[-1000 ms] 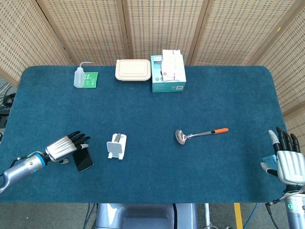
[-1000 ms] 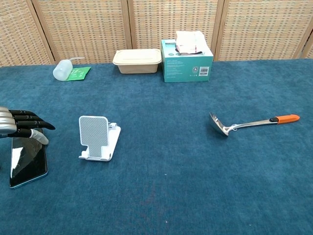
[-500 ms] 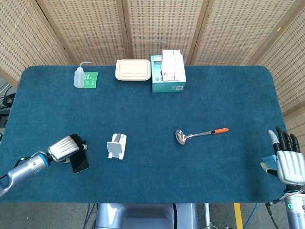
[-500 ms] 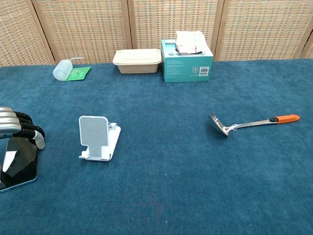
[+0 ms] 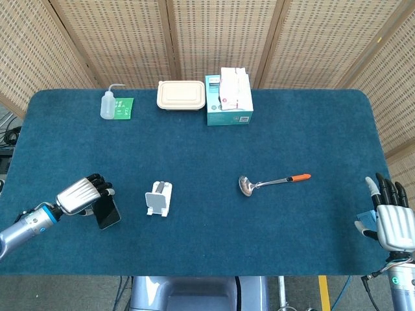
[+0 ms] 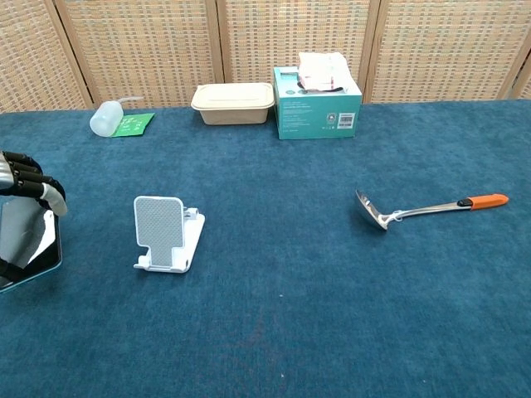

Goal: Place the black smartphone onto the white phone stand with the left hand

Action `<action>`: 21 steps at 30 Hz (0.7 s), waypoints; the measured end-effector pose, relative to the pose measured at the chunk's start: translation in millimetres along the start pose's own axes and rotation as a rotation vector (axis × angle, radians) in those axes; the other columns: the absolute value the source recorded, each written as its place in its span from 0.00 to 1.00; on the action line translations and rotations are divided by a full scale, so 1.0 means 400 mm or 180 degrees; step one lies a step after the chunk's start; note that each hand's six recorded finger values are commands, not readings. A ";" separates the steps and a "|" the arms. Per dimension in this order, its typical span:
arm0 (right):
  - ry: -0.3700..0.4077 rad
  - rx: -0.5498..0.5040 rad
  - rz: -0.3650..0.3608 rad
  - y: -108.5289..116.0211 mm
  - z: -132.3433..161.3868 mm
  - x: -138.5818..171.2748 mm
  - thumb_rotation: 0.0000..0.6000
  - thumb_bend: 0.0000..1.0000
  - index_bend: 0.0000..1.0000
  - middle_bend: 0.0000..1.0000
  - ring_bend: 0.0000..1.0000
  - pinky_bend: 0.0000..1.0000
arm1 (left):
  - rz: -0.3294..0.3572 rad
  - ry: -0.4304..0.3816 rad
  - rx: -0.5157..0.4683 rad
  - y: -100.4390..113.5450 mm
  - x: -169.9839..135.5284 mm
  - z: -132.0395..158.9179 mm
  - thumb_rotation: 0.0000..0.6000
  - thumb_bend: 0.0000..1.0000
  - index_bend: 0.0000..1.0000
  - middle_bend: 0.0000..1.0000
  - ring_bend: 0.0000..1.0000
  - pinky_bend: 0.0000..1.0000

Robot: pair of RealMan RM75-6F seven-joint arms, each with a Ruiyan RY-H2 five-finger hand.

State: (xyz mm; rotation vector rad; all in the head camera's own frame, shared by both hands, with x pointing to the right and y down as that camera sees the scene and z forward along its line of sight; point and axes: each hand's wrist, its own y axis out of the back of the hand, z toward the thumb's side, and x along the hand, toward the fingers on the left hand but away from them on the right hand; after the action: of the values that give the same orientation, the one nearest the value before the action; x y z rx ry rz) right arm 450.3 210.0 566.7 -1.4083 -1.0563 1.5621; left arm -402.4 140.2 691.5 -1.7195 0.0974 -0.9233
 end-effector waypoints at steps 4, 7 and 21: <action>0.0005 -0.0007 -0.0001 0.002 0.001 0.001 1.00 0.00 0.00 0.00 0.00 0.00 | 0.0305 -0.0023 0.0319 0.058 -0.003 -0.008 1.00 0.06 0.38 0.37 0.38 0.28; 0.0008 -0.0019 -0.0005 0.004 0.000 0.002 1.00 0.00 0.00 0.00 0.00 0.00 | 0.0593 -0.0060 0.0604 0.114 0.000 -0.006 1.00 0.05 0.38 0.37 0.38 0.28; 0.0028 -0.0106 -0.0013 0.015 -0.006 0.006 1.00 0.00 0.00 0.00 0.00 0.00 | 0.1394 -0.0277 0.2193 0.292 0.111 0.123 1.00 0.04 0.38 0.37 0.38 0.28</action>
State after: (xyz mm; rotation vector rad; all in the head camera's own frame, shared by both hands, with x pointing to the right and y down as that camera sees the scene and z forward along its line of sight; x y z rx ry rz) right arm 452.2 210.1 560.0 -1.4332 -1.0840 1.5405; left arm -297.3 113.3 612.3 -1.0331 0.0810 -0.4710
